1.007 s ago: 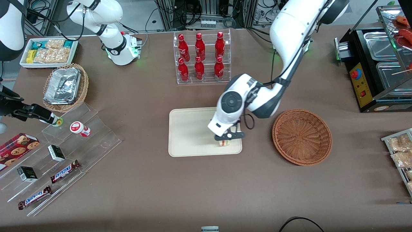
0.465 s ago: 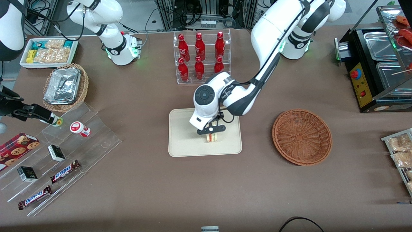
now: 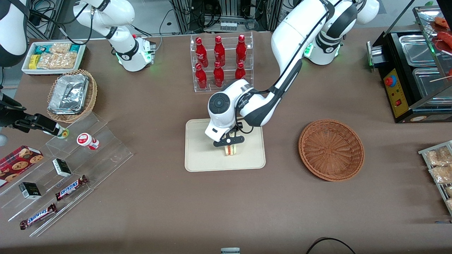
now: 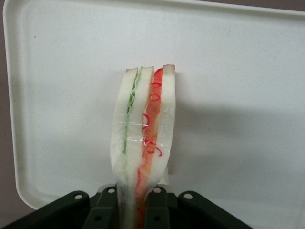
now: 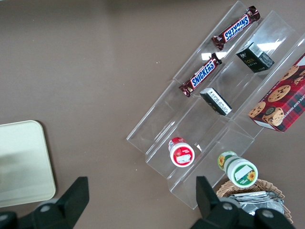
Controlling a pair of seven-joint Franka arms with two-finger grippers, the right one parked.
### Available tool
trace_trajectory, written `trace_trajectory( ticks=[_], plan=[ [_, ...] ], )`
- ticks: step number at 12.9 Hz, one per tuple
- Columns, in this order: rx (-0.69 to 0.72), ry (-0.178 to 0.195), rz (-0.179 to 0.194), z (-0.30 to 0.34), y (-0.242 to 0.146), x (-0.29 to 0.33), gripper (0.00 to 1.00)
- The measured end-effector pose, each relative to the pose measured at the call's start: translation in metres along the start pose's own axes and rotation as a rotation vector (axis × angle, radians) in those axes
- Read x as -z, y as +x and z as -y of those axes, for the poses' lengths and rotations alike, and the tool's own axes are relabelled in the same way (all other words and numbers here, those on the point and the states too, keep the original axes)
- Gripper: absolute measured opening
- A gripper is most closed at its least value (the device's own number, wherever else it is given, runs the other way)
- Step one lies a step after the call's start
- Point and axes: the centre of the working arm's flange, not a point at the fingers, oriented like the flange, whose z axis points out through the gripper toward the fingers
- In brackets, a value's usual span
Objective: Place sandwich from basket to tray
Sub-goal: 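Lower the sandwich onto the tray and open the left gripper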
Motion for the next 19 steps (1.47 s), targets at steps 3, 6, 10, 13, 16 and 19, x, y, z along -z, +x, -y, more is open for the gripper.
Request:
trace_trajectory(
  ticks=[3,6,10,13,16,19],
  plan=[
    [0.041,-0.001,0.003,-0.003,0.004,-0.007,0.18],
    [0.049,-0.002,0.004,-0.004,0.005,-0.010,0.25],
    [0.053,-0.010,-0.001,-0.006,0.006,-0.005,0.65],
    [0.055,-0.022,-0.011,-0.008,0.009,0.008,0.96],
    [0.056,-0.040,-0.028,-0.007,0.010,0.029,1.00],
    [0.059,-0.034,-0.037,-0.005,0.012,0.045,1.00]
  ],
)
